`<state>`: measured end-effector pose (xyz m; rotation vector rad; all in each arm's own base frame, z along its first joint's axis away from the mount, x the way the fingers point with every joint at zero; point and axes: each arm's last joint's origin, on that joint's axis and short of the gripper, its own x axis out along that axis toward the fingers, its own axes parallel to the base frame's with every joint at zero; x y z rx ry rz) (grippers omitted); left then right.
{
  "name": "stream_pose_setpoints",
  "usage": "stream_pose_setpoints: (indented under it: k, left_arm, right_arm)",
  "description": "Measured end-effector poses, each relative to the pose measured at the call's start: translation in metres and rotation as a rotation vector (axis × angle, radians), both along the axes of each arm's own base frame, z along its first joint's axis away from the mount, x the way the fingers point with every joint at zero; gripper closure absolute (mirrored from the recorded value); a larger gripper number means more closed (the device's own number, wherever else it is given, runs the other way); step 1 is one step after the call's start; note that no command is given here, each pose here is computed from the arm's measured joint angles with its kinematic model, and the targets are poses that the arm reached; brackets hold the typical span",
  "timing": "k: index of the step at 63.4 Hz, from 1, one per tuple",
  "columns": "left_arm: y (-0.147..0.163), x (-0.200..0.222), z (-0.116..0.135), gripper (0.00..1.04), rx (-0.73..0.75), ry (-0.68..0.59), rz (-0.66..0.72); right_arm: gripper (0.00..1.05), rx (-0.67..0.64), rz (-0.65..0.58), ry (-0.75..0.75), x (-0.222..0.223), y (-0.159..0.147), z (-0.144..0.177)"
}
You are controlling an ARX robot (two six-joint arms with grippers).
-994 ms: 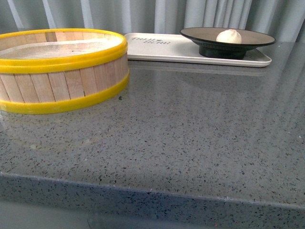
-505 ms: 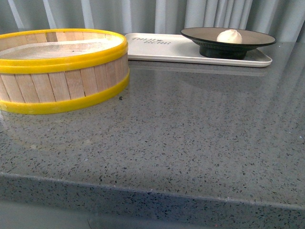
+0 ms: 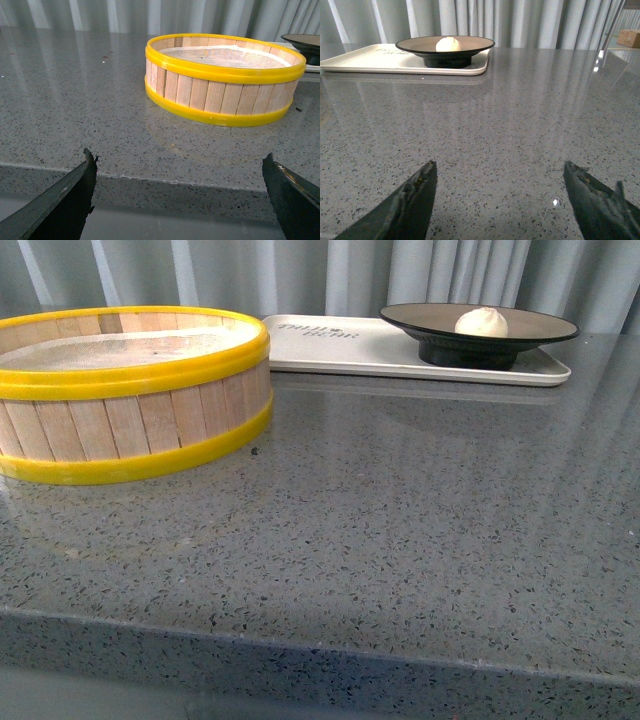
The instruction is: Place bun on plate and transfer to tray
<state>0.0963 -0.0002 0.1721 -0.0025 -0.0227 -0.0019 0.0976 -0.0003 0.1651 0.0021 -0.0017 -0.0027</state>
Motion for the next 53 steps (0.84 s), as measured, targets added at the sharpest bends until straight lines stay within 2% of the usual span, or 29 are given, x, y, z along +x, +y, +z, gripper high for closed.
stream_pose_setpoints:
  k: [2,5,7,11,53]
  left_arm:
    - [0.0000,0.0000,0.0000,0.07,0.000,0.000,0.000]
    - [0.0000,0.0000,0.0000,0.07,0.000,0.000,0.000]
    - [0.0000,0.0000,0.0000,0.07,0.000,0.000,0.000]
    - [0.0000,0.0000,0.0000,0.07,0.000,0.000,0.000]
    - [0.0000,0.0000,0.0000,0.07,0.000,0.000,0.000]
  right_arm:
    - [0.22,0.000,0.000,0.000,0.0000,0.0000,0.0000]
    - [0.10,0.000,0.000,0.000,0.0000,0.0000,0.0000]
    - [0.07,0.001,0.000,0.000,0.0000,0.0000,0.0000]
    - [0.09,0.000,0.000,0.000,0.0000,0.0000,0.0000]
    - [0.08,0.000,0.000,0.000,0.0000,0.0000,0.0000]
